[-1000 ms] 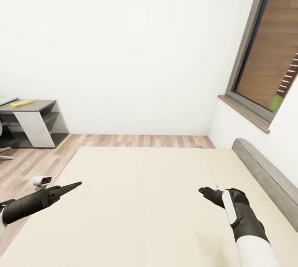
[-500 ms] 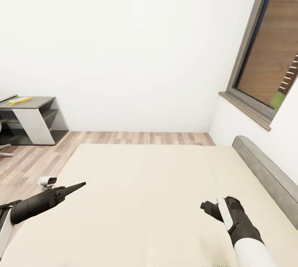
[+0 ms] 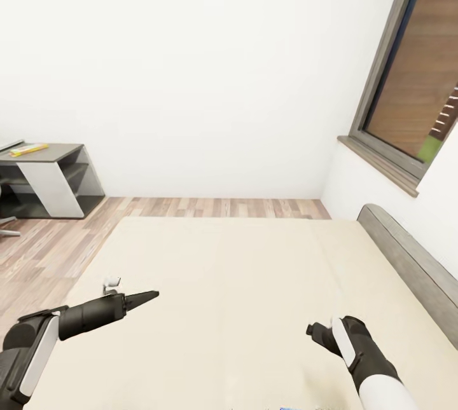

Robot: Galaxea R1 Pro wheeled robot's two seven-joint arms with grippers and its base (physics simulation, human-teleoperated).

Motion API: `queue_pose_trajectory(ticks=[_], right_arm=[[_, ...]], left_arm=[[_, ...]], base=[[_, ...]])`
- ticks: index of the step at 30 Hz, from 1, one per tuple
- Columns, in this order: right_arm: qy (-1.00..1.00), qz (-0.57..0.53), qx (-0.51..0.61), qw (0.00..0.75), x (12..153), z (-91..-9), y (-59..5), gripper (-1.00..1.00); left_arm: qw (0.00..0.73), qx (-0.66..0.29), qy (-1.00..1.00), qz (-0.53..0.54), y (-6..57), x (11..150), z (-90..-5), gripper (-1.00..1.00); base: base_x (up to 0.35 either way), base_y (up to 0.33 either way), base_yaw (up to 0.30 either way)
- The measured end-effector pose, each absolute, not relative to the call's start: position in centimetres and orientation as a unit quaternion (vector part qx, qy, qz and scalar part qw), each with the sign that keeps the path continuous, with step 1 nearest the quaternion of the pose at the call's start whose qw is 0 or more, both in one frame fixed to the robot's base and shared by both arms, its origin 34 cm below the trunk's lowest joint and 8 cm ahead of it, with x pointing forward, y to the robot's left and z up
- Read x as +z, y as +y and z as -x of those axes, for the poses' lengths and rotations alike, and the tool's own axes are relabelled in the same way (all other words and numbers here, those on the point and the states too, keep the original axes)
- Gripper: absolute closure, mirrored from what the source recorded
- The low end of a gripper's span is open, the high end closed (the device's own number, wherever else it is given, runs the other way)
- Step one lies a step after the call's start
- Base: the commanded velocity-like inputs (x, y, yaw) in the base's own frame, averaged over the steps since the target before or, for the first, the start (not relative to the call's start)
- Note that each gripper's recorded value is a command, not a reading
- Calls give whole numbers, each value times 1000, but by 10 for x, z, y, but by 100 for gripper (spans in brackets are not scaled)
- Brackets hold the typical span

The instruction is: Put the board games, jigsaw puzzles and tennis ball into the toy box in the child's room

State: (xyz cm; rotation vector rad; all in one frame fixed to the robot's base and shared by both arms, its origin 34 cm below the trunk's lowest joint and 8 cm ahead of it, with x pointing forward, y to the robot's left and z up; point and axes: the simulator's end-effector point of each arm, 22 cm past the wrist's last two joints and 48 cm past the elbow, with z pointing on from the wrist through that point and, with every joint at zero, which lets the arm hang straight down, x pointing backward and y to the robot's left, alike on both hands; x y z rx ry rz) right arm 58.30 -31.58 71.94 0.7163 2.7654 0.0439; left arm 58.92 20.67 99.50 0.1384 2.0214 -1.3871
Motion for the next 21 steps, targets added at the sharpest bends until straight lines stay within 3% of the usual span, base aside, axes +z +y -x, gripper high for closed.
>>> queue_pose_trajectory(ticks=[21], right_arm=[[973, -188, -13, 133, 658, -541, -286, -100]], left_arm=[[324, -502, 801, -31, 211, 965, -598, -100]], base=[[0, 0, 0]])
